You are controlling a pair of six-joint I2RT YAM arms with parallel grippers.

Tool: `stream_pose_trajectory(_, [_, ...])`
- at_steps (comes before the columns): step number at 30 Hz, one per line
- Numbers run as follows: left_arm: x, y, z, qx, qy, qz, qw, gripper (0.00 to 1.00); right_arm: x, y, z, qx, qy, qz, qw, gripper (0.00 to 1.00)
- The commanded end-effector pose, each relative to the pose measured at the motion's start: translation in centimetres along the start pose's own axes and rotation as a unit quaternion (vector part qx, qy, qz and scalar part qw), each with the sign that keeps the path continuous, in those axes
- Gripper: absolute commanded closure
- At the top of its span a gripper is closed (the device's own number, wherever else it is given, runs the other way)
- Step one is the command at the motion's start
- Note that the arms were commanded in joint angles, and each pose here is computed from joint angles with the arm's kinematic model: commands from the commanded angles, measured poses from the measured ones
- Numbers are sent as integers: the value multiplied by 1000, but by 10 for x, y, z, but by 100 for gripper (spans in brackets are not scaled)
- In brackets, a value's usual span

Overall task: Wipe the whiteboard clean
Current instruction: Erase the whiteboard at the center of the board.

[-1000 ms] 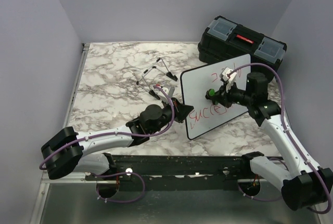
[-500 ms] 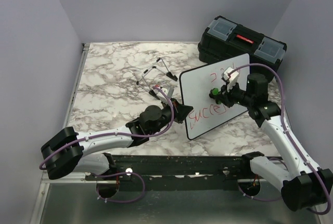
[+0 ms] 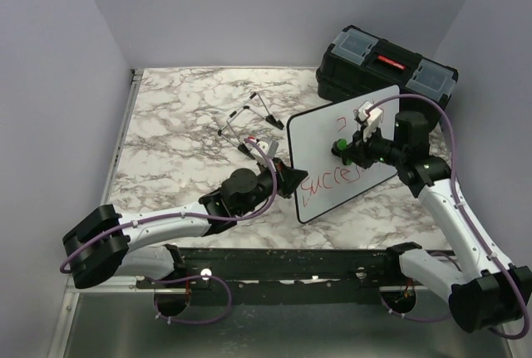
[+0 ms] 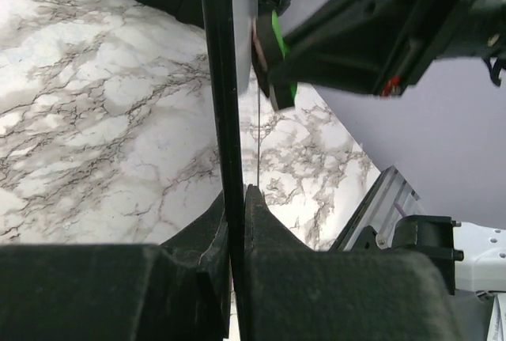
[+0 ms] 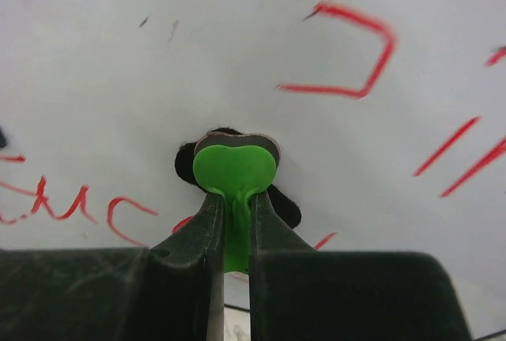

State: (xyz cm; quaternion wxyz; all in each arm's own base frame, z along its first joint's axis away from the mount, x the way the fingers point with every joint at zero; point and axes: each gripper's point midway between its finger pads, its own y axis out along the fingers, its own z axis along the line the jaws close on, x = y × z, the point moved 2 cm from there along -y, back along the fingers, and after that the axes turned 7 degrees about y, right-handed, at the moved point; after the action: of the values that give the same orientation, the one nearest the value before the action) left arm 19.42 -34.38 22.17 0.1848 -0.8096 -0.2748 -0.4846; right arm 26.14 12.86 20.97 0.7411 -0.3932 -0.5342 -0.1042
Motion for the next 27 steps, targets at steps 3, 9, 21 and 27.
stream_pose_trajectory(3, [11,-5,-25,-55,36,-1,998,100,69,-16,27,89,-50,-77,992,99])
stream_pose_trajectory(9, [13,-6,-25,-55,42,0,998,100,93,-24,21,61,-30,-88,994,99])
stream_pose_trajectory(21, [15,-7,-27,-59,42,-3,997,100,68,-11,-39,-122,37,-94,987,99])
stream_pose_trajectory(27, [16,-7,-28,-60,42,-4,997,100,47,-4,-19,-58,22,-70,996,99])
